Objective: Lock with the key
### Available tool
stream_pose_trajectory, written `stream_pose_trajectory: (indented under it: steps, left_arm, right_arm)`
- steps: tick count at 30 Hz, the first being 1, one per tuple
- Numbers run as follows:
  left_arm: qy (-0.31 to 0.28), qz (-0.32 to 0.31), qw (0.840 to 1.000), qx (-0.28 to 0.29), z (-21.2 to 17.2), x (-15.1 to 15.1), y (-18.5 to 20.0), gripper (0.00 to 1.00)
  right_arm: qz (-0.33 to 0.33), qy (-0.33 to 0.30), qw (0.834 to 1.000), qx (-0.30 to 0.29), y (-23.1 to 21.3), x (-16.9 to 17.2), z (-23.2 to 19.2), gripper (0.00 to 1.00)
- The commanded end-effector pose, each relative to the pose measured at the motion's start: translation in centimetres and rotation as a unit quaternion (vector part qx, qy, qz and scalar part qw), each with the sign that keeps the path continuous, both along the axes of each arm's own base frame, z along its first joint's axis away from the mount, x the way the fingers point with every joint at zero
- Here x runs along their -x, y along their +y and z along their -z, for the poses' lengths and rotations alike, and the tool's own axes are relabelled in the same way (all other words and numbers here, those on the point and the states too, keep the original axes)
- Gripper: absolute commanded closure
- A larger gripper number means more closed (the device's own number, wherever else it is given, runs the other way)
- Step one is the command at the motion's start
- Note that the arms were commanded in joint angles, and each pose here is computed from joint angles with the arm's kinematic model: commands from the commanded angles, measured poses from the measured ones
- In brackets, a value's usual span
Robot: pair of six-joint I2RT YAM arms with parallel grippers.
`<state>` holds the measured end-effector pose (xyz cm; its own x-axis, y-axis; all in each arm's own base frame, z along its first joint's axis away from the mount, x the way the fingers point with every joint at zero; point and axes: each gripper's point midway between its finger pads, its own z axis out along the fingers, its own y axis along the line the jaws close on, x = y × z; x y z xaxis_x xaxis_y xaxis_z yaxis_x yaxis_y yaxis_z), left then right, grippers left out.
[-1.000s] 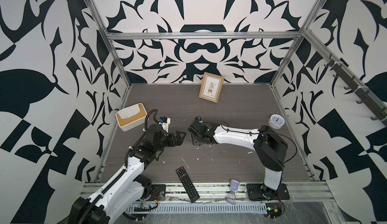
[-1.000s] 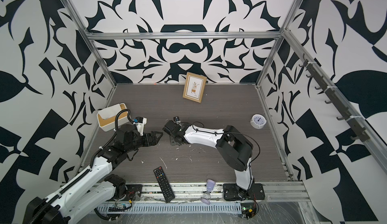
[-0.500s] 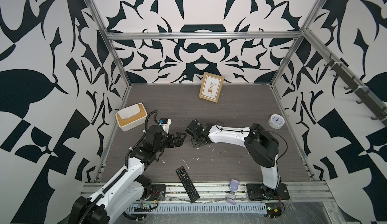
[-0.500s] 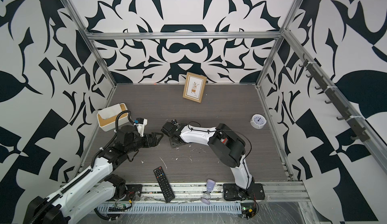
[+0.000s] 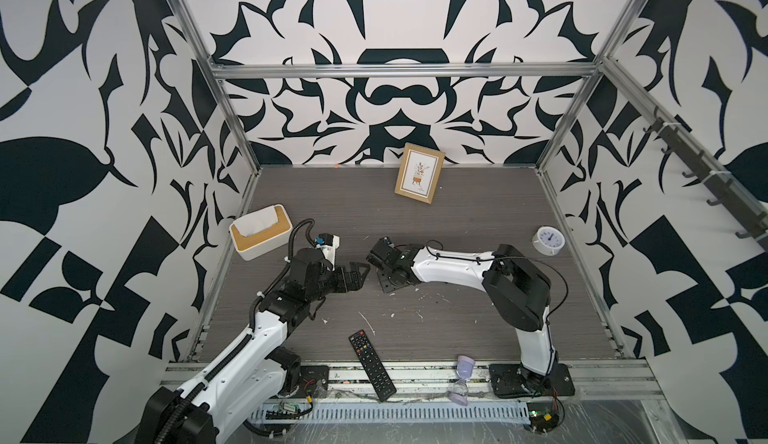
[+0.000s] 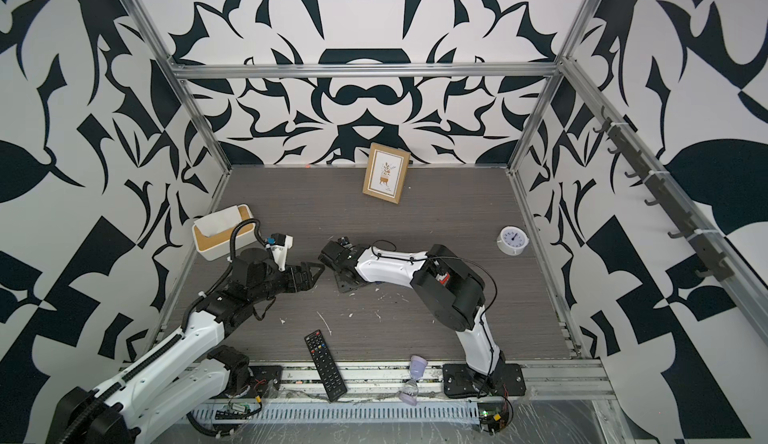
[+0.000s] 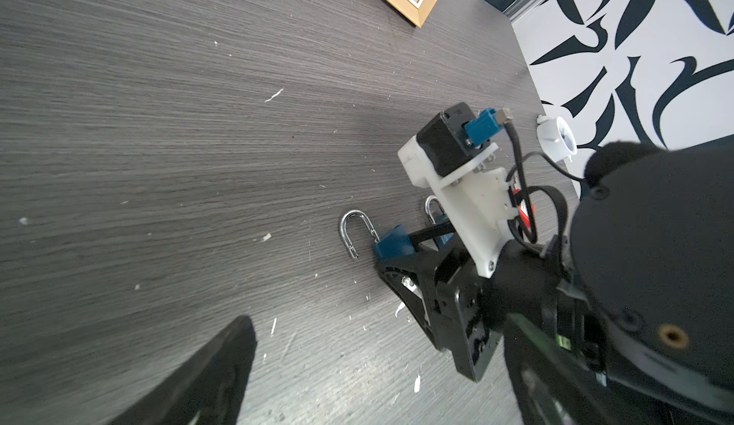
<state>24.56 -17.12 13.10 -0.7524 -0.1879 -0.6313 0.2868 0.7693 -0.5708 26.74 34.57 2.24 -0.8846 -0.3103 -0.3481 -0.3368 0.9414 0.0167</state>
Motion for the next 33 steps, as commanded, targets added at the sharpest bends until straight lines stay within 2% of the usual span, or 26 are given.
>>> stream_pose_trajectory:
  steps: [1,7,12,18,23,26,27,28,33]
  left_arm:
    - [0.004,0.0,1.0,0.006,0.4,0.1,-0.1,0.0]
    - [0.013,-0.003,1.0,0.007,1.2,-0.1,-0.2,0.0]
    - [0.032,-0.012,0.999,-0.002,2.9,-0.9,-0.2,0.0]
    - [0.058,0.015,0.997,0.045,3.6,-1.5,-2.4,0.01]
    - [0.047,0.082,0.988,0.121,2.2,-1.2,-5.1,0.08]
    - [0.042,0.103,0.984,0.139,1.5,-1.2,-5.9,0.14]
    - [0.04,0.11,0.983,0.144,1.1,-1.2,-6.1,0.2]
    - [0.058,0.111,0.982,0.14,2.1,-1.2,-6.3,0.22]
    - [0.073,0.121,0.979,0.149,2.4,-1.2,-6.8,0.35]
  right_arm:
    - [-0.009,-0.01,1.0,0.006,-0.4,0.1,-0.7,0.56]
    - [-0.025,-0.026,0.999,0.006,-0.6,-0.1,-1.6,0.59]
    - [-0.04,-0.051,0.997,-0.031,-0.5,-0.2,-3.4,0.62]
    - [-0.084,-0.059,0.991,-0.086,0.2,0.7,-5.8,0.72]
    - [-0.103,-0.064,0.987,-0.101,-0.1,1.5,-7.2,0.74]
    - [-0.106,-0.072,0.985,-0.114,-0.2,1.7,-8.2,0.75]
    - [-0.106,-0.074,0.985,-0.117,-0.2,1.7,-8.5,0.75]
    - [-0.106,-0.078,0.984,-0.121,-0.2,1.7,-9.0,0.75]
    - [-0.111,-0.082,0.981,-0.135,0.0,1.8,-10.0,0.75]
